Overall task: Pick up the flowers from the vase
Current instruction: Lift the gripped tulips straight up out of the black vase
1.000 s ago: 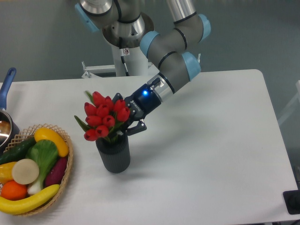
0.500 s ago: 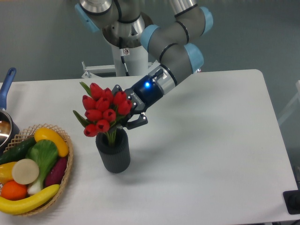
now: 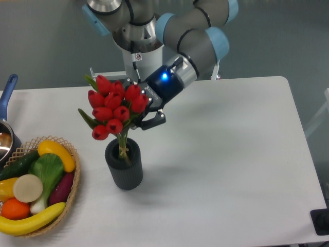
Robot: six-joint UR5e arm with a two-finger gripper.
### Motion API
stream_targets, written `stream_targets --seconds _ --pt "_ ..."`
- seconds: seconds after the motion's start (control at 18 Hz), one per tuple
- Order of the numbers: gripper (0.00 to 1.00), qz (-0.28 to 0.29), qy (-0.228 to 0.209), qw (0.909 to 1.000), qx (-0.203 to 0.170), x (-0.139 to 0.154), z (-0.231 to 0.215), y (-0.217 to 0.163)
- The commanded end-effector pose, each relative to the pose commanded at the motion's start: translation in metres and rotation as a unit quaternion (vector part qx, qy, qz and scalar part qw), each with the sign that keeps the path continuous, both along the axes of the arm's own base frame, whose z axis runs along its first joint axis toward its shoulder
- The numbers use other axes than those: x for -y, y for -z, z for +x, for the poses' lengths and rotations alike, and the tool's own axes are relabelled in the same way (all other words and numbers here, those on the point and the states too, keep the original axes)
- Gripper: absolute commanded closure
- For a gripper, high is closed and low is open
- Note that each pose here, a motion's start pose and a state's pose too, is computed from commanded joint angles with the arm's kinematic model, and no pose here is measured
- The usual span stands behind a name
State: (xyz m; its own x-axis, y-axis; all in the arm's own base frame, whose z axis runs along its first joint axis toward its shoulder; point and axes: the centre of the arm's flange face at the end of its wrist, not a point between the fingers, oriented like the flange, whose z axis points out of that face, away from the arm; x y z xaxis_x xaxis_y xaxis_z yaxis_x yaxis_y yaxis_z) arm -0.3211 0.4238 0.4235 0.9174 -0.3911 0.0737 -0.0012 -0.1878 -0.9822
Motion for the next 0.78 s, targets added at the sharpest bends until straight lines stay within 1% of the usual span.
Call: stream_targets --seconds 0.28,0.61,0.78 --pt "0.54 0.0 -0.008 1.0 0.002 0.001 -0.004 -0.028" --pt "0.54 -0.003 -0.025 0.9996 0.015 0.007 -0.009 -0.063" --pt "0.54 -0.002 -0.037 0.9992 0.015 0.014 -0.012 -0.082"
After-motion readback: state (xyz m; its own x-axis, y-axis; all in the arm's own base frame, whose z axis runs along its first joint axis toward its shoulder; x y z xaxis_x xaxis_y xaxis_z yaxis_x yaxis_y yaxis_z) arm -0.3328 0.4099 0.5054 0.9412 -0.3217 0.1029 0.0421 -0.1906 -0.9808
